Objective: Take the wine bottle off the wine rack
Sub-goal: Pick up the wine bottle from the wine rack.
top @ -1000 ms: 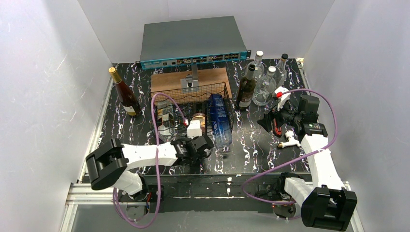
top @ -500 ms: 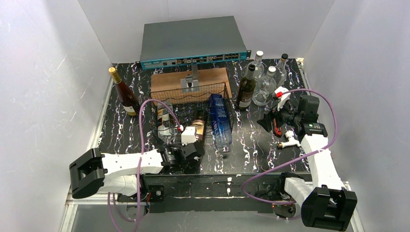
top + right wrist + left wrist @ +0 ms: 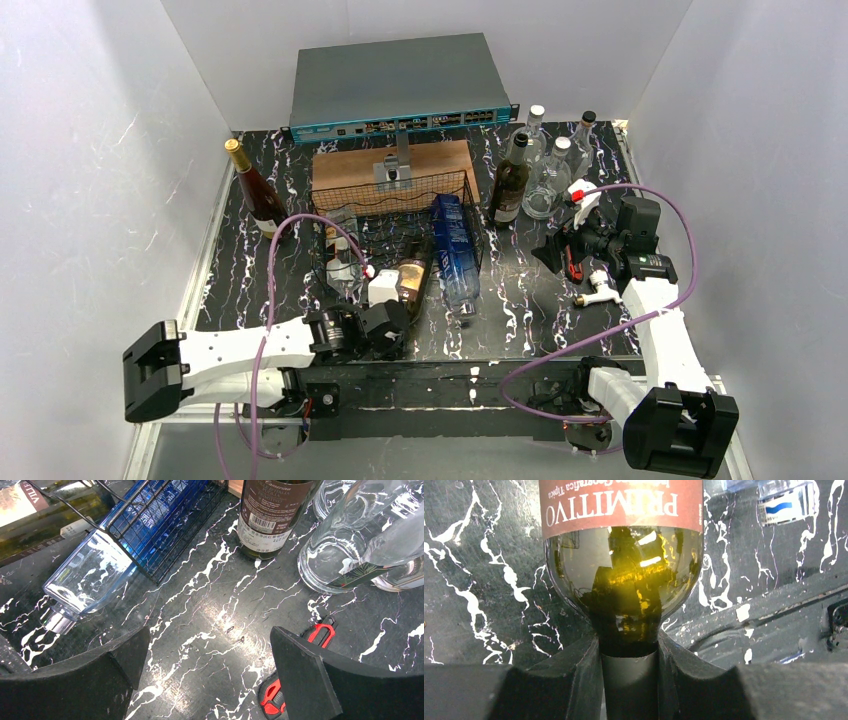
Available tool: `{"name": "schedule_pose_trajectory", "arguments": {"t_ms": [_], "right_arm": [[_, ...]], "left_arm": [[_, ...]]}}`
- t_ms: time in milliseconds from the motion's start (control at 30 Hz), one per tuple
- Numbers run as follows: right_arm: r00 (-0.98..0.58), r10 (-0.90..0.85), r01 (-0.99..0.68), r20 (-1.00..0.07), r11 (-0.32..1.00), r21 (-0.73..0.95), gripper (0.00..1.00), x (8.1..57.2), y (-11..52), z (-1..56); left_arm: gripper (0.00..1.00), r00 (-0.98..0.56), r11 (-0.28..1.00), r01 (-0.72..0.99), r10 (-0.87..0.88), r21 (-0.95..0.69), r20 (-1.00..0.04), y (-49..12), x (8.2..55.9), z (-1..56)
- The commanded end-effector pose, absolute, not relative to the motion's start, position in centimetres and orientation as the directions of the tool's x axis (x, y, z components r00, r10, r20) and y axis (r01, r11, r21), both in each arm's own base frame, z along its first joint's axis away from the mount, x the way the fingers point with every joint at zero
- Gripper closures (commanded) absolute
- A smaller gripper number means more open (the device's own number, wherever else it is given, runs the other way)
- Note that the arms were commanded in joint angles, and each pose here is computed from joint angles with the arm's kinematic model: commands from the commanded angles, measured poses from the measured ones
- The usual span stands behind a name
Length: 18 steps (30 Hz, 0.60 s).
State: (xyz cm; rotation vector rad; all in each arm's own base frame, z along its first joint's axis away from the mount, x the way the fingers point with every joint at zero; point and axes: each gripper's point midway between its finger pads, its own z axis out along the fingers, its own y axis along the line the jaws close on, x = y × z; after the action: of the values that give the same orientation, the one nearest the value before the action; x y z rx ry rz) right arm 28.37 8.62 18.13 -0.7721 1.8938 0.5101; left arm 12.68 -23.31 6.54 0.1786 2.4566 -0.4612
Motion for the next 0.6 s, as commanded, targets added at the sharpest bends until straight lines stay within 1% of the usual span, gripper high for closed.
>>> {"name": "schedule_pose_trajectory", "arguments": {"t_ms": [0, 567], "right_arm": [[-0.27, -0.295, -0.707, -0.916, 0.707, -0.019, 0.0, 28.5, 8.5, 18.8], [-0.272, -0.296, -0.707, -0.916, 0.707, -0.019, 0.0, 28.5, 8.5, 18.4]], "left_arm": [[1.0, -0.767, 0.913, 0.259, -0.003, -0.314, -0.642, -23.4, 12.9, 8.4], [1.0, -0.824, 0.868, 0.341, 0.091, -0.362, -0.559, -21.4, 9.1, 10.4]]}}
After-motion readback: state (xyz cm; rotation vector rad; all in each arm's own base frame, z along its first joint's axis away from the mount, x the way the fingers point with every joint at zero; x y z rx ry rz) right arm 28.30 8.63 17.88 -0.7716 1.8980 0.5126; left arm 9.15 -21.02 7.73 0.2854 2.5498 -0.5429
